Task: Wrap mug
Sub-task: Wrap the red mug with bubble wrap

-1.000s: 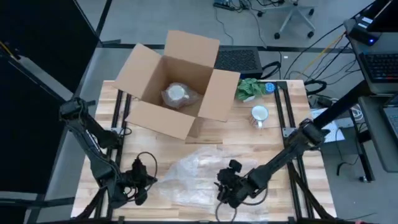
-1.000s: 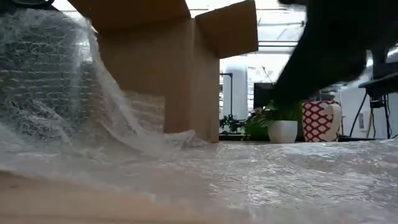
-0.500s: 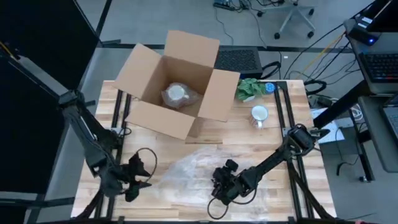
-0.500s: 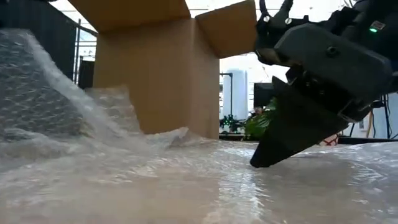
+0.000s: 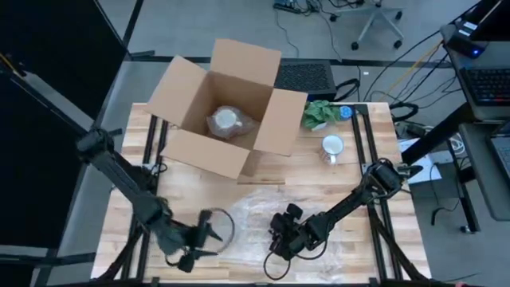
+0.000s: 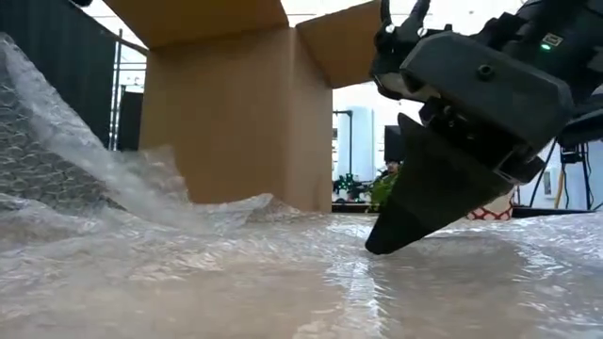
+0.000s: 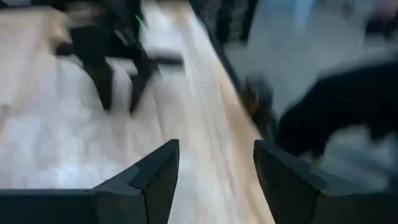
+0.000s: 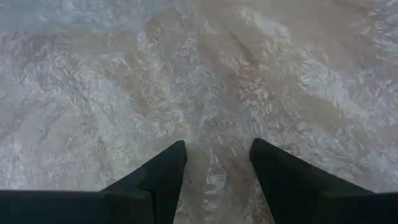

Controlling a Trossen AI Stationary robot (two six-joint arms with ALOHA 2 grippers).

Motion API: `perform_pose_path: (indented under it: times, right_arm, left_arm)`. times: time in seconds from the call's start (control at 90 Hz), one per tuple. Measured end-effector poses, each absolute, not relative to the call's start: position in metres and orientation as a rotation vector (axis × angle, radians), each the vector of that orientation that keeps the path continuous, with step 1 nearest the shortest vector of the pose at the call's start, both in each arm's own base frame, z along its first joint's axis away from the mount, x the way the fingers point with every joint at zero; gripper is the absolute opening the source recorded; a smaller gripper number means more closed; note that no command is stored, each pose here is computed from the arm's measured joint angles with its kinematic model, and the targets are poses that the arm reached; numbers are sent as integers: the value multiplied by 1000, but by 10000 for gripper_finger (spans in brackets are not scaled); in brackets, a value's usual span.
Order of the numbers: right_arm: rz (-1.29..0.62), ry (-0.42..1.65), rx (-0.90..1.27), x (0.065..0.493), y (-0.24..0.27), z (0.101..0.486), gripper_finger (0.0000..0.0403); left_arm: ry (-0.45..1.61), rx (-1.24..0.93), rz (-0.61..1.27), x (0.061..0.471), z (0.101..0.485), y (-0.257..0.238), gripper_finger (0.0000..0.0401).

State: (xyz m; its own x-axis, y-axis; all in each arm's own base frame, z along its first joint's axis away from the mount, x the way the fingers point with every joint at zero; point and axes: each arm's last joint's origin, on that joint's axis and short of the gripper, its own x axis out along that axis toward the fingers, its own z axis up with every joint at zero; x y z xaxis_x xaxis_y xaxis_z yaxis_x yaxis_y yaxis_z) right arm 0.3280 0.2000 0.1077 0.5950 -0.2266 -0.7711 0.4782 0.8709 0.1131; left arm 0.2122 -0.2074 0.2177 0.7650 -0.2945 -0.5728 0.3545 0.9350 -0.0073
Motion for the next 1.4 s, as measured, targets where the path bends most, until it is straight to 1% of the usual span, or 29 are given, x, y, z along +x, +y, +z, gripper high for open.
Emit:
perform_pose_path:
  times: [0.056,0.167,0.289,0.378,0.533,0.622,0.689,0.744,0.867,0.9,1.0,1.111,1.267,1.4]
  right_arm:
    - [-417,839,324,327,201,108,180]
    - [-418,836,317,326,203,107,180]
    - [-418,838,318,326,202,107,180]
    - [-419,838,318,326,202,107,180]
    - [-419,839,319,326,202,107,180]
    - [-420,839,320,326,202,107,180]
    - [-420,839,320,326,202,107,180]
    - [-420,839,320,326,202,107,180]
    - [-420,839,321,326,202,107,180]
    - [-420,839,321,326,202,107,180]
    - [-415,841,318,325,204,107,180]
    - [-410,842,313,323,206,106,180]
    - [-400,854,305,321,208,106,180]
    - [-387,868,290,320,210,106,180]
  left_arm:
    - [643,192,-370,217,208,-212,195]
    - [647,378,-416,228,200,-225,195]
    - [719,548,-380,236,185,-228,195]
    - [788,610,-309,243,175,-223,195]
    - [849,639,-272,249,162,-215,194]
    - [852,637,-253,252,162,-212,182]
    - [851,628,-229,254,162,-210,159]
    - [845,615,-199,254,163,-209,128]
    - [818,558,-104,254,167,-207,30]
    - [815,523,-80,254,169,-206,16]
    - [793,399,10,248,182,-201,9]
    - [797,299,158,231,200,-189,2]
    - [844,190,371,201,219,-164,1]
    - [913,124,500,182,227,-147,0]
